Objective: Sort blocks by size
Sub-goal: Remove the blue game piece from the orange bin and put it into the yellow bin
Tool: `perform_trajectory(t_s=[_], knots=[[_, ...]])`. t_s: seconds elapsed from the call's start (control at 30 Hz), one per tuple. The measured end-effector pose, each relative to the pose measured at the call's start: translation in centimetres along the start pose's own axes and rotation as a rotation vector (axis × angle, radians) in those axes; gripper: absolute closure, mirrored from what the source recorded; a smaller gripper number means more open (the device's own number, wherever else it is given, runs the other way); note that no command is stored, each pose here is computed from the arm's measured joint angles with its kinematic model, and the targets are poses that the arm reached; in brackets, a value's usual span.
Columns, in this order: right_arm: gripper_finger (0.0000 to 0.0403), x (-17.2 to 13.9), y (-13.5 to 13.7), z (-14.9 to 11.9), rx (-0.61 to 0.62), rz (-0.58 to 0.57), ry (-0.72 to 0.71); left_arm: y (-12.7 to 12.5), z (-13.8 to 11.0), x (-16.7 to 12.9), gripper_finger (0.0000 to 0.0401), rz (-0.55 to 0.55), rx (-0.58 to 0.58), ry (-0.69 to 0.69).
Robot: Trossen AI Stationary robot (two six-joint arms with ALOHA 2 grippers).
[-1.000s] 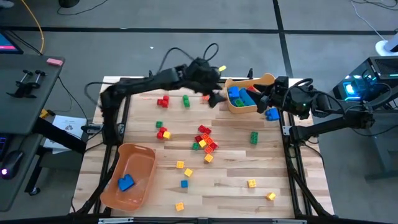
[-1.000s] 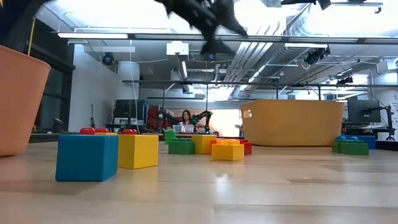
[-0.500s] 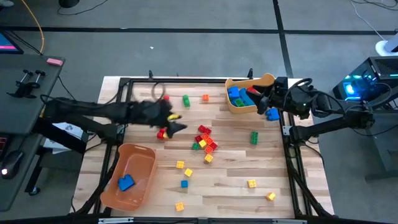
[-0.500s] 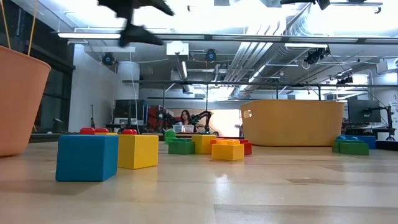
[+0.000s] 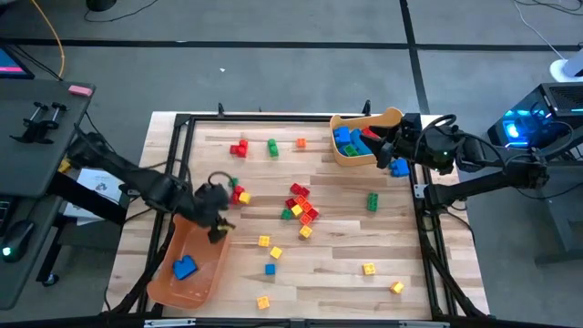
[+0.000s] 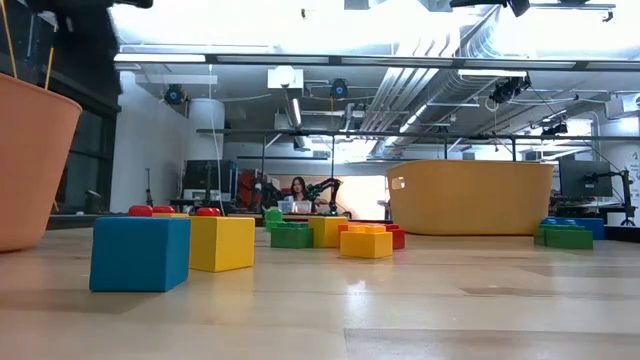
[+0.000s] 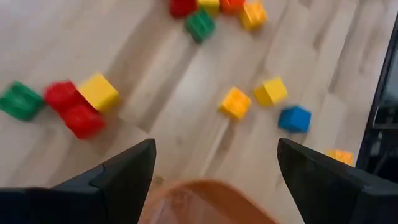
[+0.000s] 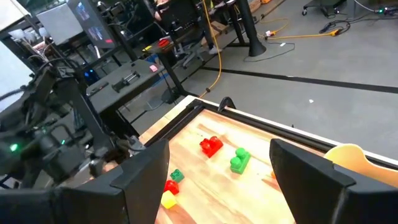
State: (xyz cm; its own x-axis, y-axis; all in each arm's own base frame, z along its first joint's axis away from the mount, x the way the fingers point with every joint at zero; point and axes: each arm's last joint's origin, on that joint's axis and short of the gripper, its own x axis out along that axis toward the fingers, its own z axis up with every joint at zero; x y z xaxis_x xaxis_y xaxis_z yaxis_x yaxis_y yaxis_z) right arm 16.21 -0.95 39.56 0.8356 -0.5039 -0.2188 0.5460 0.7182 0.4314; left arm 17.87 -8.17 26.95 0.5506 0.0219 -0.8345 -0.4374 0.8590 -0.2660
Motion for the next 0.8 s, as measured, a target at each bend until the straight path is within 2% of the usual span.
perform_trajectory(t_s=[0.17,0.37,0.47,0.63,0.73,0.8], knots=[[0.0128,0.0,0.0,0.0,0.0,0.012,0.01,-1.7,-1.7,1.2,0.0082,-0.007,0.039,0.095],[0.0128,0.0,-0.1,-0.2,0.009,0.006,0.031,-3.7,-2.9,2.1,0.0082,-0.067,0.099,0.174],[0.0128,0.0,-0.1,-0.4,0.005,-0.001,0.044,-4.9,-3.1,1.9,0.0082,-0.04,0.207,0.217],[0.0128,0.3,-0.2,-0.6,-0.007,-0.014,0.06,-6.7,-3.2,2.0,0.0082,0.065,0.492,0.295],[0.0128,0.4,-0.2,-0.8,-0.014,-0.021,0.073,-7.8,-3.5,2.7,0.0082,0.054,0.6,0.325],[0.0128,0.6,-0.2,-1.0,-0.021,-0.02,0.093,-8.2,-4.0,3.3,0.0082,0.027,0.632,0.382]])
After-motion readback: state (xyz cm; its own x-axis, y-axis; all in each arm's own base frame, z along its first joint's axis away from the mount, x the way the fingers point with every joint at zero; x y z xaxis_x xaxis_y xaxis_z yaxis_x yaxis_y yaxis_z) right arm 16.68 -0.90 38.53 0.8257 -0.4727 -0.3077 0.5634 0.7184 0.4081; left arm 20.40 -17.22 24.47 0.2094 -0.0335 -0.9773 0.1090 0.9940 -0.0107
